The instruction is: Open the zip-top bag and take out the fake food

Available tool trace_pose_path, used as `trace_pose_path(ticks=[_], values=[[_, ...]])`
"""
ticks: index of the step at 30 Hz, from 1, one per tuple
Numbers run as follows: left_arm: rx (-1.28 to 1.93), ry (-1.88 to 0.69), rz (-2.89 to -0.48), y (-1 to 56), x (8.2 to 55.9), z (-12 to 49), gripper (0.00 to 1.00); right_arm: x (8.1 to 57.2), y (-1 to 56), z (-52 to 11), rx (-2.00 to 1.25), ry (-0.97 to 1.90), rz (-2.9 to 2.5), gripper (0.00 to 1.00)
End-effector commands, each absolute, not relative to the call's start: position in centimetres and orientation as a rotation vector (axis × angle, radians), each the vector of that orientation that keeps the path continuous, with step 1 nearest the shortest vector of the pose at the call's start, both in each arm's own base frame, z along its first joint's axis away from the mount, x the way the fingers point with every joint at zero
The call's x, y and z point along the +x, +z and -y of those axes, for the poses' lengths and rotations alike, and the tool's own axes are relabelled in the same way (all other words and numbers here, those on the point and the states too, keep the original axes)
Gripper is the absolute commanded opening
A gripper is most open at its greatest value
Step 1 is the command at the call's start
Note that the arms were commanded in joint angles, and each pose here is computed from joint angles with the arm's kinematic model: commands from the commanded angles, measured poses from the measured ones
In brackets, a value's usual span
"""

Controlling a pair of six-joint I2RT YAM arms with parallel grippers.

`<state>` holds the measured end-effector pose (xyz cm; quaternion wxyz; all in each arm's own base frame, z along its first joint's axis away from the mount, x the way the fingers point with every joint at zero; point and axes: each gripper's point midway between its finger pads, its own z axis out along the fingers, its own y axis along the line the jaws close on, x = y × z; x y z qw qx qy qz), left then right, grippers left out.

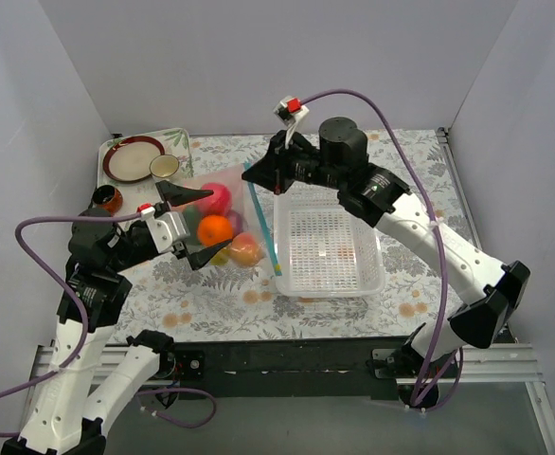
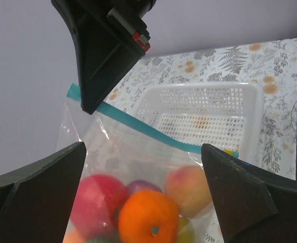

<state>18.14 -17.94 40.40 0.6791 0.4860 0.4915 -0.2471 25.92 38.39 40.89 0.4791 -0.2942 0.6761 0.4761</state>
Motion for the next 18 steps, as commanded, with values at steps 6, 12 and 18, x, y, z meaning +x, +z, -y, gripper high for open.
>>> trace_pose_path(ticks=[6, 12, 18], values=[[1.239, -0.473, -1.233, 34.0, 18.2, 16.9, 0.98, 24.1, 40.8, -42.0, -0.864, 1.274, -1.565, 0.01], [1.177, -0.430, -1.288, 31.8, 19.4, 16.2, 0.98, 23.1, 38.5, -43.8, -0.933, 1.300, -1.603, 0.01], [1.039, -0.379, -1.306, 31.6, 23.0, 16.0, 0.98, 22.1, 37.6, -44.4, -0.985, 1.286, -1.614, 0.01]])
